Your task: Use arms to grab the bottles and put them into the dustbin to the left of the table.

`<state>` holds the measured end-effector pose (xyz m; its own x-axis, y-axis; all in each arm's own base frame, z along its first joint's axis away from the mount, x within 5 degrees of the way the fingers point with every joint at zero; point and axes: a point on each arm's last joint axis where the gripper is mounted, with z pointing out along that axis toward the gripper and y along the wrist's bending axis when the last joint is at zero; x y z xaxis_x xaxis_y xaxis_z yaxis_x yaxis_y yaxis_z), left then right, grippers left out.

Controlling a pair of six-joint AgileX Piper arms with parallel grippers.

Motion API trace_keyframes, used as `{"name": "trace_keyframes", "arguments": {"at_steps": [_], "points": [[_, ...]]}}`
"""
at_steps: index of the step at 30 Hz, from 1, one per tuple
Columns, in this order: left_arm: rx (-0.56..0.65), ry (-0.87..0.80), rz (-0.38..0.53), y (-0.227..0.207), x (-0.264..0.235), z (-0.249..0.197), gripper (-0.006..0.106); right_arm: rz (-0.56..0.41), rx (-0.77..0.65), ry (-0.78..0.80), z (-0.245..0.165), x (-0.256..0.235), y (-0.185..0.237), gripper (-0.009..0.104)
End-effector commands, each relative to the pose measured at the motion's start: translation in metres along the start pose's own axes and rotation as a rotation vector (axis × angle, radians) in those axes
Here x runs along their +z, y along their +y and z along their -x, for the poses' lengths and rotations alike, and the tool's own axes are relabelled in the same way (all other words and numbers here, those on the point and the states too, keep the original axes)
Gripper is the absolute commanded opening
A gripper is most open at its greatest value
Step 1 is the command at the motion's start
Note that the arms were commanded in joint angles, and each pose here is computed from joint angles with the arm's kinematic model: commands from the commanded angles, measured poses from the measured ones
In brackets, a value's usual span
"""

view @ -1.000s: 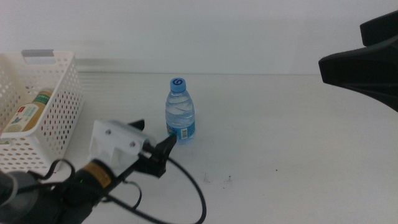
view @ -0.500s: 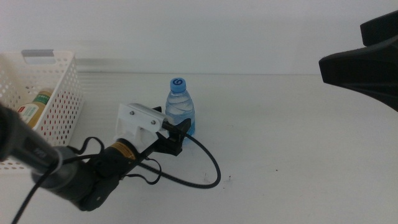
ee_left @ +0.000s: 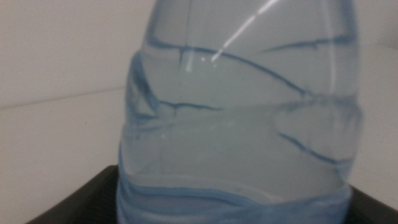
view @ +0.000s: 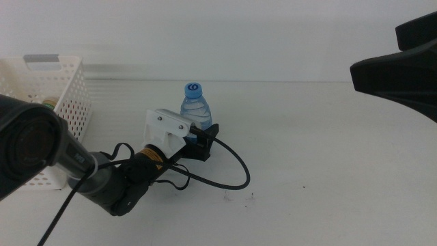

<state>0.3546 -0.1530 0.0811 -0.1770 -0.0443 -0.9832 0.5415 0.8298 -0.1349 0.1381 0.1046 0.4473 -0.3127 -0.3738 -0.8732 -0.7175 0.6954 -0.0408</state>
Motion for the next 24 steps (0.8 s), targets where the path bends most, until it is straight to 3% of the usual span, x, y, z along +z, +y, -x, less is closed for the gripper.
{"name": "trace_keyframes", "arguments": {"at_steps": [1,18,24], "points": [[-0.025,-0.009,0.014,0.0036,0.0043,-0.0020,0.094,-0.003,-0.005,-0.017,0.0028,-0.0024,0.0000,0.081],[-0.029,-0.001,0.032,0.0074,0.0114,-0.0068,0.093,-0.003,-0.005,-0.017,0.0028,-0.0024,0.0000,0.081],[-0.016,-0.057,0.028,0.0071,0.0112,-0.0021,0.081,-0.003,-0.005,-0.017,0.0028,-0.0024,0.0000,0.081]]}}
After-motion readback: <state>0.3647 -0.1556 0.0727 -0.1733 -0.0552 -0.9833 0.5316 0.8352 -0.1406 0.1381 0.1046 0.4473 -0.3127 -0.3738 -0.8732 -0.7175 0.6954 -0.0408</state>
